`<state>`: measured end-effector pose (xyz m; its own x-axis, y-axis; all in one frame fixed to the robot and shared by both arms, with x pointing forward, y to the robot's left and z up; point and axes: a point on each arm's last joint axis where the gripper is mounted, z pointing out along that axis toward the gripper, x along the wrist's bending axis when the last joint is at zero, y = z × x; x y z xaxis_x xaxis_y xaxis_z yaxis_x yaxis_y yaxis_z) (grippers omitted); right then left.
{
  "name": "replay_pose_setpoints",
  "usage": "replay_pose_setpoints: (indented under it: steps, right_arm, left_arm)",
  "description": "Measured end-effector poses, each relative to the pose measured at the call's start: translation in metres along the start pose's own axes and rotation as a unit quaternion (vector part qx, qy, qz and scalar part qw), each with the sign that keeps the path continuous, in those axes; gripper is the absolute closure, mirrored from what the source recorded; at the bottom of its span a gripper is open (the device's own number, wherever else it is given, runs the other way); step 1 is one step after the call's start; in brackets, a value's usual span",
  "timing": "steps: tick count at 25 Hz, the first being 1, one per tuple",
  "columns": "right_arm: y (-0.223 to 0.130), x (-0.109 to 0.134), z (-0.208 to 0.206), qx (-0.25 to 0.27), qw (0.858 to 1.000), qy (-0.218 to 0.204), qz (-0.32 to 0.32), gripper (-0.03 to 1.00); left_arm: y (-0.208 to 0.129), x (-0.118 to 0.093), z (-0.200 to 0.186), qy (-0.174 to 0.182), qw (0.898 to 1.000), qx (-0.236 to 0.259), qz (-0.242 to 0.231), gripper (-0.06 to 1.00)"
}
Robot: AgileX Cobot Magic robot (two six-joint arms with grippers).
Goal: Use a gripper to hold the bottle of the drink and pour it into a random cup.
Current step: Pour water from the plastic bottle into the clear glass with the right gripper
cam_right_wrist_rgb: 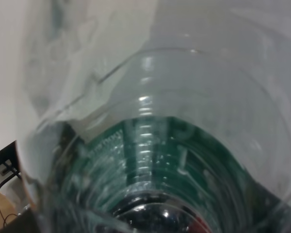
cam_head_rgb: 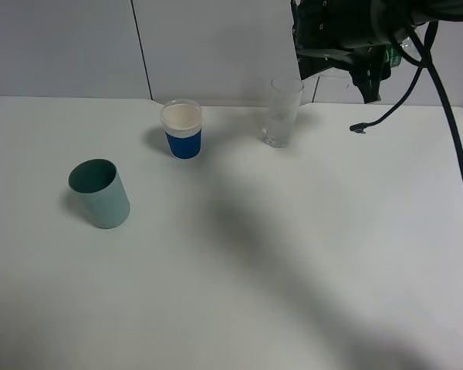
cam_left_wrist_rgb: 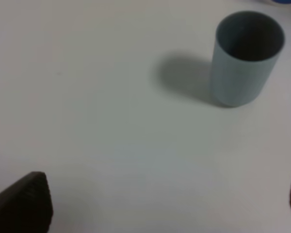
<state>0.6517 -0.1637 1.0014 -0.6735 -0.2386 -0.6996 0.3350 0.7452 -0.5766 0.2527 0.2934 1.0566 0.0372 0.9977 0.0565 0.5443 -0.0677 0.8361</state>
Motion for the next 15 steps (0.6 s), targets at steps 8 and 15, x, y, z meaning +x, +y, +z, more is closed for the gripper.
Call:
replay_pose_setpoints:
  steps: [8, 15]
  right_arm:
    - [0.0014, 0.0023, -0.0001, -0.007, 0.999, 0.013, 0.037, 0.42]
    - [0.0078, 0.0069, -0.0007, -0.037, 0.987, 0.044, 0.152, 0.42]
  left_arm:
    - [0.0, 0.0, 0.0, 0.0, 1.0, 0.0, 0.0, -0.05]
    - [0.0, 0.0, 0.0, 0.0, 1.0, 0.0, 0.0, -0.05]
